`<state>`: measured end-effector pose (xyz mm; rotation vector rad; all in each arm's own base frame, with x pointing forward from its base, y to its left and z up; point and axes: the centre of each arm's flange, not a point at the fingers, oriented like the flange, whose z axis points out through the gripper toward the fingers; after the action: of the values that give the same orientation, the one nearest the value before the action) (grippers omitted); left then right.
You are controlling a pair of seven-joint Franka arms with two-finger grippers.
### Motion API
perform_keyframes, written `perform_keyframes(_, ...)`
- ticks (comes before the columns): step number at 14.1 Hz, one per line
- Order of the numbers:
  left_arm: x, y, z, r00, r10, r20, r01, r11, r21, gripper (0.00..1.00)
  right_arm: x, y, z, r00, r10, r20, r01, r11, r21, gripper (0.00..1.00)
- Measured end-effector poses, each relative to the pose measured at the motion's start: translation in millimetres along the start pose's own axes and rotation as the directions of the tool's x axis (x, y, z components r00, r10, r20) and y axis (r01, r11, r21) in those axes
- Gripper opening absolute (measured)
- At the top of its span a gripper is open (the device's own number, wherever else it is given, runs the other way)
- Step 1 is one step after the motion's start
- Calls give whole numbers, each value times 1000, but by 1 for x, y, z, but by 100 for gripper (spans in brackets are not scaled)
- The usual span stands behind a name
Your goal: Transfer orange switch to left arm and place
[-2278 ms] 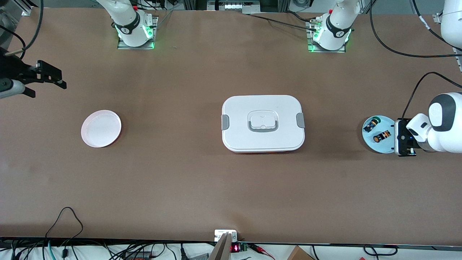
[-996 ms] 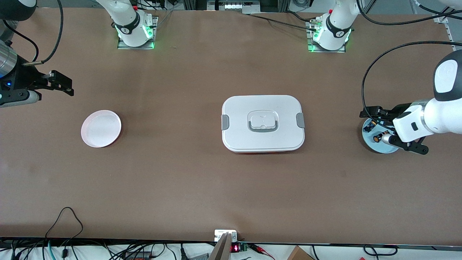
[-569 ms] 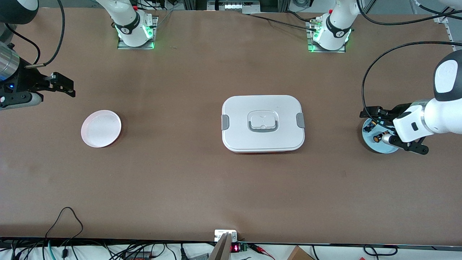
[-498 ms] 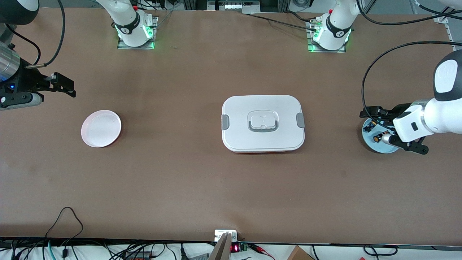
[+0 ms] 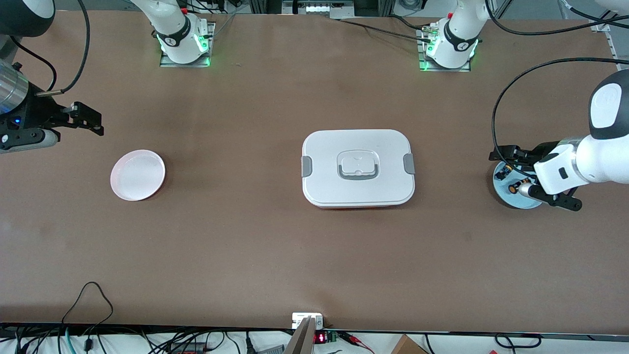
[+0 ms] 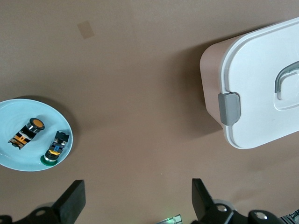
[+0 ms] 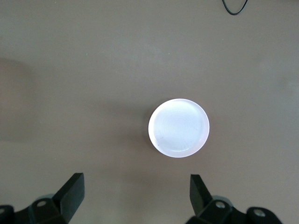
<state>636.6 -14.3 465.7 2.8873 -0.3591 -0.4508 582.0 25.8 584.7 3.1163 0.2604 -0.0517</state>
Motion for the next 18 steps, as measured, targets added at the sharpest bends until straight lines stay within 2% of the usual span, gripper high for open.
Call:
perform_keyframes(2, 1, 0, 0, 1000, -15, -6, 15, 1000, 10, 100, 0, 0, 0, 1000, 1, -1, -1, 1000, 0, 100)
perform_keyframes(3, 0, 2, -6, 983, -144, -112, 155, 983, 98, 100, 0, 0, 0, 1000, 2, -1, -2, 1000, 0, 100)
perform_keyframes(4, -15, 16, -11, 962, -200, -184, 227, 964, 139, 100, 0, 1, 0, 1000, 2, -2, -2, 1000, 1, 100)
perform_keyframes(6, -59, 43, -24, 940, -236, -245, 281, 945, 168, 100, 0, 1, 0, 1000, 3, -2, -3, 1000, 1, 100)
perform_keyframes(9, -89, 47, -28, 930, -252, -269, 303, 938, 170, 100, 1, 0, 0, 1000, 6, -4, -6, 1000, 21, 100)
perform_keyframes(13, -88, 43, -20, 930, -258, -261, 307, 936, 170, 100, 0, 2, 0, 1000, 15, -6, -14, 999, 41, 100)
perform_keyframes(18, -106, 52, -44, 918, -245, -311, 307, 937, 168, 100, 1, 2, 0, 1000, 15, -6, -15, 999, 41, 100)
